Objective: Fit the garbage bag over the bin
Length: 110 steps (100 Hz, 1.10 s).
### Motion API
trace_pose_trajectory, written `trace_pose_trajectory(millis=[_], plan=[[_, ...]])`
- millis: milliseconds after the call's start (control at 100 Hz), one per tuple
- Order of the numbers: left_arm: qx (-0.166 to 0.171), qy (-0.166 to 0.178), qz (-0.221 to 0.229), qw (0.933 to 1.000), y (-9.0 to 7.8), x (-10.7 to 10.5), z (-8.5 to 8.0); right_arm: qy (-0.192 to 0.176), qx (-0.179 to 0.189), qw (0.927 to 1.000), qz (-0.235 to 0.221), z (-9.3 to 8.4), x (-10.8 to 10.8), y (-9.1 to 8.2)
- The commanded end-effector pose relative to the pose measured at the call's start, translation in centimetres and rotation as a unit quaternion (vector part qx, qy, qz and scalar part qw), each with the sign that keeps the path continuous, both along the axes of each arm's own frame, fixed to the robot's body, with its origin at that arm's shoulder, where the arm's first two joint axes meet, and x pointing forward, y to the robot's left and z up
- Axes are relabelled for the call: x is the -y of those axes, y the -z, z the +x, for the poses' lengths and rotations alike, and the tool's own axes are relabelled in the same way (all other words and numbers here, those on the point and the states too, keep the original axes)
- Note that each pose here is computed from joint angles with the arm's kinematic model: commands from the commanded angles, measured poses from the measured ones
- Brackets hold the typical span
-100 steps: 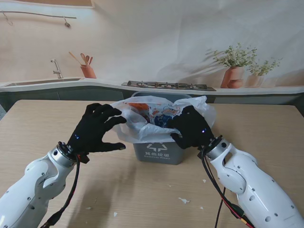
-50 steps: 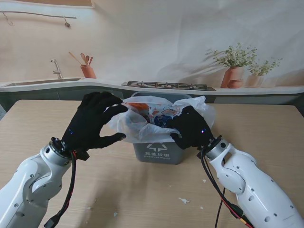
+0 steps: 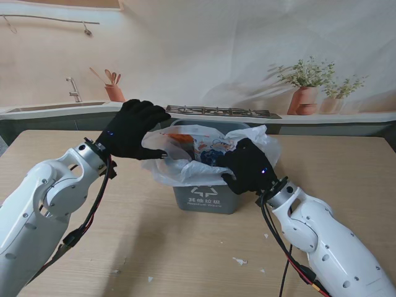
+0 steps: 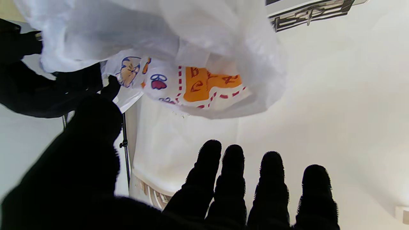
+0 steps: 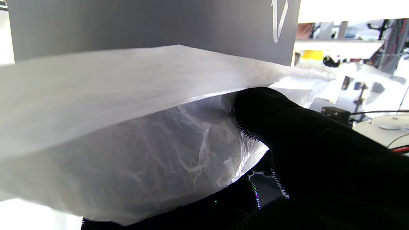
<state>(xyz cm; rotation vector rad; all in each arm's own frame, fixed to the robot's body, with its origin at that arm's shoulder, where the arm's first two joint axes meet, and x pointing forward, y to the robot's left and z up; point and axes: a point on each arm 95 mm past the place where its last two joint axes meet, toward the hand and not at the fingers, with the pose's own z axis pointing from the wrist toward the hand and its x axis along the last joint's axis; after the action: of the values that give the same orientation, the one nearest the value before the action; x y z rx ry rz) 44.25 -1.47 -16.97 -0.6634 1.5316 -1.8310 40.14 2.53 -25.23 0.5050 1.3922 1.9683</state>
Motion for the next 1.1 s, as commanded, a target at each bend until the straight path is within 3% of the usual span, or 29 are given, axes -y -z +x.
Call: trace_pose_trajectory(millis=[0, 650, 1090], plan=[[-0.014, -0.005, -0.004, 0.9999, 0.3, 0.2, 0.5, -0.001, -0.013, 0.9999, -0.005, -0.1, -0.2, 0.8], [-0.022, -0.04, -0.063, 0.997, 1.6, 2.4, 4.8, -0.021, -0.016, 0.9996, -0.008, 0.2, -0.3, 1.3], [-0.074, -0.12, -0.118, 0.983, 1.3, 3.3, 8.5, -0.034, -0.025, 0.9991, -0.012, 0.2, -0.2, 1.7]])
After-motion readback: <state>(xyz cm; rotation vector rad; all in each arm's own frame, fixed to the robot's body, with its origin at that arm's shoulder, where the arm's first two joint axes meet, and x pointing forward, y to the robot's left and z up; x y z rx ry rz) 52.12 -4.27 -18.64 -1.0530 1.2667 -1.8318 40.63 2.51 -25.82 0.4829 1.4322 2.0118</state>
